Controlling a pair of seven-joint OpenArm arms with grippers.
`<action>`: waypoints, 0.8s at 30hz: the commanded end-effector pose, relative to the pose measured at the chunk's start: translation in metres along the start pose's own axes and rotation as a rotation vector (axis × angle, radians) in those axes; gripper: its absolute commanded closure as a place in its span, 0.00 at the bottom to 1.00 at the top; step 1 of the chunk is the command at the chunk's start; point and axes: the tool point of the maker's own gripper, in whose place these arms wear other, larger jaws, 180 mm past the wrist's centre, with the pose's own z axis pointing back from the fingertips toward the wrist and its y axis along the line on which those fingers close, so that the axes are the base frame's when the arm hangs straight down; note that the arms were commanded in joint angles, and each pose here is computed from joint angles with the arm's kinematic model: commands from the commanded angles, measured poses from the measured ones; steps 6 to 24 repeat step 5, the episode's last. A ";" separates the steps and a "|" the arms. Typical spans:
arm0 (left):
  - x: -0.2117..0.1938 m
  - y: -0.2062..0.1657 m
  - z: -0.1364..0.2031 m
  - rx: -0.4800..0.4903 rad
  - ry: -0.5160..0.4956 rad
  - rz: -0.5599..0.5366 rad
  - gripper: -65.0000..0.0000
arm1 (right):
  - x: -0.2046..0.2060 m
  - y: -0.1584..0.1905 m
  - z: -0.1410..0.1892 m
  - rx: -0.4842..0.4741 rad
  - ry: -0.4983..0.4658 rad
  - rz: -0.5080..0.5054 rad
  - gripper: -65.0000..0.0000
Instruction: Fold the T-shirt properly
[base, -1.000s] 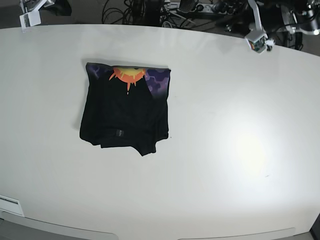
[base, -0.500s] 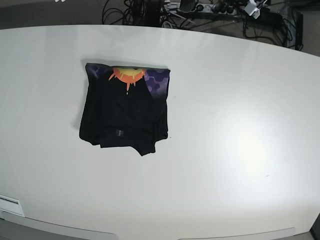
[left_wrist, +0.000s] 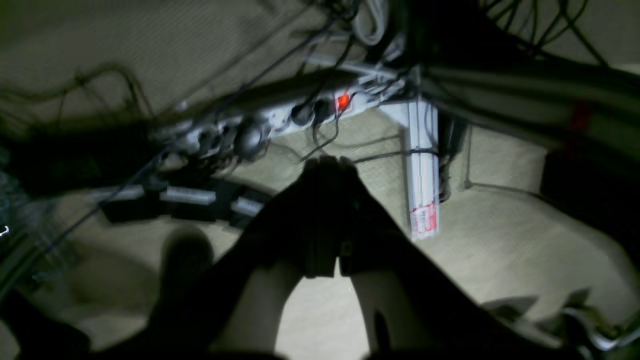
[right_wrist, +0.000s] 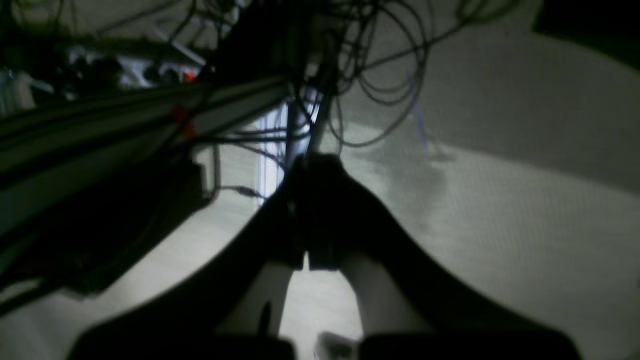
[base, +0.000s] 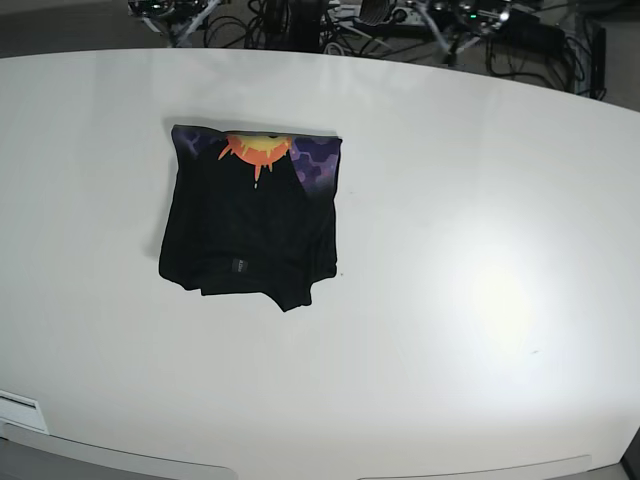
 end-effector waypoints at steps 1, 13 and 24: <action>-0.004 -0.007 -0.001 -0.004 0.007 -0.019 1.00 | 0.001 0.008 -0.004 0.002 0.006 0.032 1.00; 0.004 -0.050 -0.011 -0.067 -0.015 0.015 1.00 | 0.003 0.036 -0.016 -0.031 0.026 0.126 1.00; 0.004 -0.050 -0.011 -0.067 -0.015 0.015 1.00 | 0.003 0.036 -0.016 -0.031 0.026 0.126 1.00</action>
